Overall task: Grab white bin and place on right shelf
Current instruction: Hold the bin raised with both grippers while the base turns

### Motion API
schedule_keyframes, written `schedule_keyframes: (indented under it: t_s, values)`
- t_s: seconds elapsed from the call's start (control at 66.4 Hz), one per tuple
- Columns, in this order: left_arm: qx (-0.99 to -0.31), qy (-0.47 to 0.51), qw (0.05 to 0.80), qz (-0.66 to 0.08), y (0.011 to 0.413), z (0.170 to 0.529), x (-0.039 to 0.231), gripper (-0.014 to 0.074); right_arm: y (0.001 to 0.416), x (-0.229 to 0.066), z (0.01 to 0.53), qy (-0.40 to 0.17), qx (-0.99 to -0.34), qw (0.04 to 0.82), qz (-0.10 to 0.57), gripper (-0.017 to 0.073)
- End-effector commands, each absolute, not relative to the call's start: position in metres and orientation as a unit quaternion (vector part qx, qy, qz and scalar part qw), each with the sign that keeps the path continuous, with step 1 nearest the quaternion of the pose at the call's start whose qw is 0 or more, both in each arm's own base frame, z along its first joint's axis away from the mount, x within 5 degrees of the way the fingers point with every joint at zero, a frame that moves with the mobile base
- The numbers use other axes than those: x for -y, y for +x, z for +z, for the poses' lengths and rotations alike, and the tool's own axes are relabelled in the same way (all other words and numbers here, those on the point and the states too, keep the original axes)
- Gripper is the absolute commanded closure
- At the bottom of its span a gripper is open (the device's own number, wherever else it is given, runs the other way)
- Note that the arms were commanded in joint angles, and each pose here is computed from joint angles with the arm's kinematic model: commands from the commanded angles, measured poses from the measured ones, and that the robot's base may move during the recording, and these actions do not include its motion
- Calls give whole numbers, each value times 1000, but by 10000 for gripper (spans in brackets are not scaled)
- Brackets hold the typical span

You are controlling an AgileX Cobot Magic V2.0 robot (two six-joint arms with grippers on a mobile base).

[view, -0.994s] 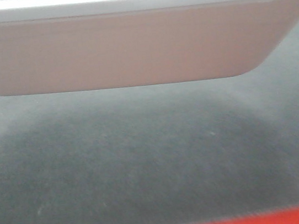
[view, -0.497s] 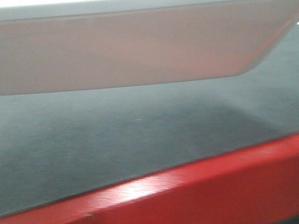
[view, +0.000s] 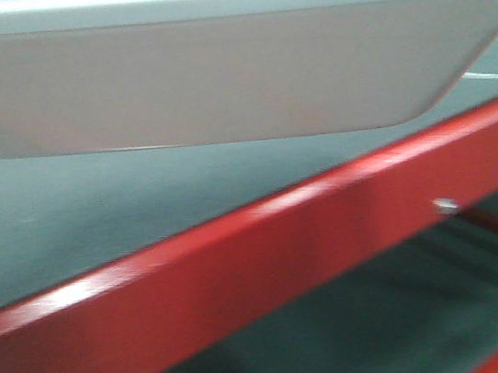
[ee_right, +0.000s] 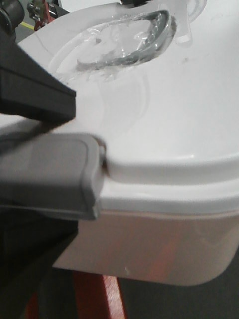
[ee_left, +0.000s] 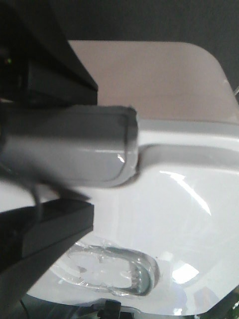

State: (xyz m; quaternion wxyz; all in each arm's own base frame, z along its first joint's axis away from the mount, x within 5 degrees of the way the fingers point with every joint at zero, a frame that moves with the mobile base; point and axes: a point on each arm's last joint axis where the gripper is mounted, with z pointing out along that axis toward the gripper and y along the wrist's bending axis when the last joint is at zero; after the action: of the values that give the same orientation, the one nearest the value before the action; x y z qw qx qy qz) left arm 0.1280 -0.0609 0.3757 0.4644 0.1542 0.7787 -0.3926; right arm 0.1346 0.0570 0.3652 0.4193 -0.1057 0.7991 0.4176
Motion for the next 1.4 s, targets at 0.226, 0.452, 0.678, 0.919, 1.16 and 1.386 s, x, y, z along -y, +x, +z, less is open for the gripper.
schedule_keyframes:
  t_s: [0.226, 0.452, 0.678, 0.919, 1.16, 1.386]
  values:
    - [-720, 212, 433, -500, 105, 397, 77, 351, 119, -70, 390, -138, -735, 416, 517, 199]
    - [-720, 212, 433, -500, 105, 397, 77, 351, 119, -70, 390, -138, -735, 416, 517, 199]
    - [-720, 212, 433, -500, 105, 397, 77, 351, 119, -70, 390, -138, -735, 416, 517, 199]
    - [-720, 212, 433, -500, 105, 397, 77, 351, 119, -70, 390, -138, -735, 416, 517, 199]
    - [-720, 212, 433, -500, 105, 397, 77, 351, 119, -70, 390, -138, -735, 416, 517, 199]
    - [-720, 212, 433, -500, 105, 397, 77, 351, 119, -70, 390, -138, -735, 416, 517, 199]
